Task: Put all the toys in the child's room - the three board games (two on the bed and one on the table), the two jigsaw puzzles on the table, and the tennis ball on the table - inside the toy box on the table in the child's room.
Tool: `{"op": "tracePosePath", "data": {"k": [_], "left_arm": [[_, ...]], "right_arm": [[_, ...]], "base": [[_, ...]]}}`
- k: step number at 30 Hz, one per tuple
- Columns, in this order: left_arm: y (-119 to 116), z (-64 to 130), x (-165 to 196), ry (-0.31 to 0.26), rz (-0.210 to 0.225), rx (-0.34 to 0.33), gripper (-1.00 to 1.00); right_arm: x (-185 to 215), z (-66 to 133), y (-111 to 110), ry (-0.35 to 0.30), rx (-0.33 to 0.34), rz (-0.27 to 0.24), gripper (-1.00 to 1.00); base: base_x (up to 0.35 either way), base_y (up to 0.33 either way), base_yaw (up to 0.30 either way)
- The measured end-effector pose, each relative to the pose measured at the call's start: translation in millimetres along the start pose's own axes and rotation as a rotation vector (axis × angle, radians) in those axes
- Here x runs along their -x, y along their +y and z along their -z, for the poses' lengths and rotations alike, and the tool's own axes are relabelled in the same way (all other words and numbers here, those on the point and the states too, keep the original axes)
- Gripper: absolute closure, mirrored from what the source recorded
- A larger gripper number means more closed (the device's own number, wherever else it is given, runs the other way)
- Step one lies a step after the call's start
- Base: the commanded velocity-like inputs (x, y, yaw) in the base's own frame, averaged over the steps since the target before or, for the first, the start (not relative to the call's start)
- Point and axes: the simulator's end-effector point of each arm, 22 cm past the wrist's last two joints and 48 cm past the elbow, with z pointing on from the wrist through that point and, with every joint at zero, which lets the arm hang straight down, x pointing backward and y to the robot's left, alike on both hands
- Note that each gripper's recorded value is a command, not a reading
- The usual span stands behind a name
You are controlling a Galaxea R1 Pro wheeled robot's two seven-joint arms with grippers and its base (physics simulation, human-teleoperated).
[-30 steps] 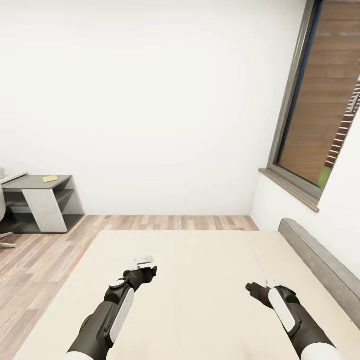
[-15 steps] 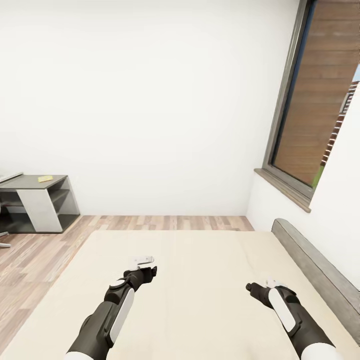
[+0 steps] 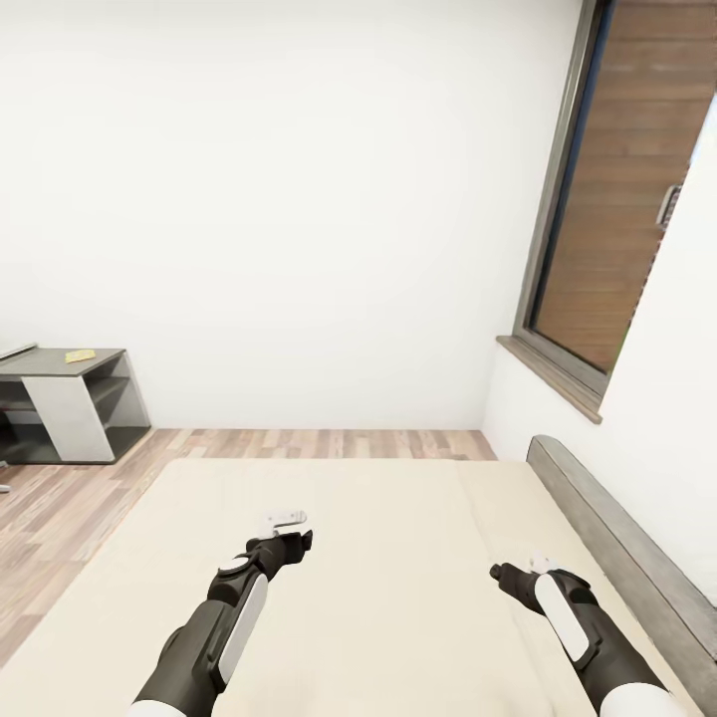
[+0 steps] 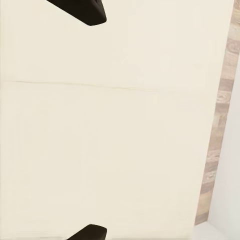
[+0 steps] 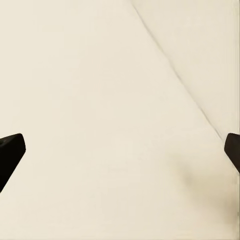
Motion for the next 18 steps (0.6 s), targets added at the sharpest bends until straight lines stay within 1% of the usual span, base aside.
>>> {"op": "tracePosePath", "data": {"k": [18], "left_arm": [[-0.1, 0.0, 0.6, -0.001, 0.0, 0.0, -1.0]], "right_arm": [[-0.2, 0.0, 0.6, 0.0, 0.001, 0.0, -1.0]], "base": [[0.0, -0.211, 0.0]]}}
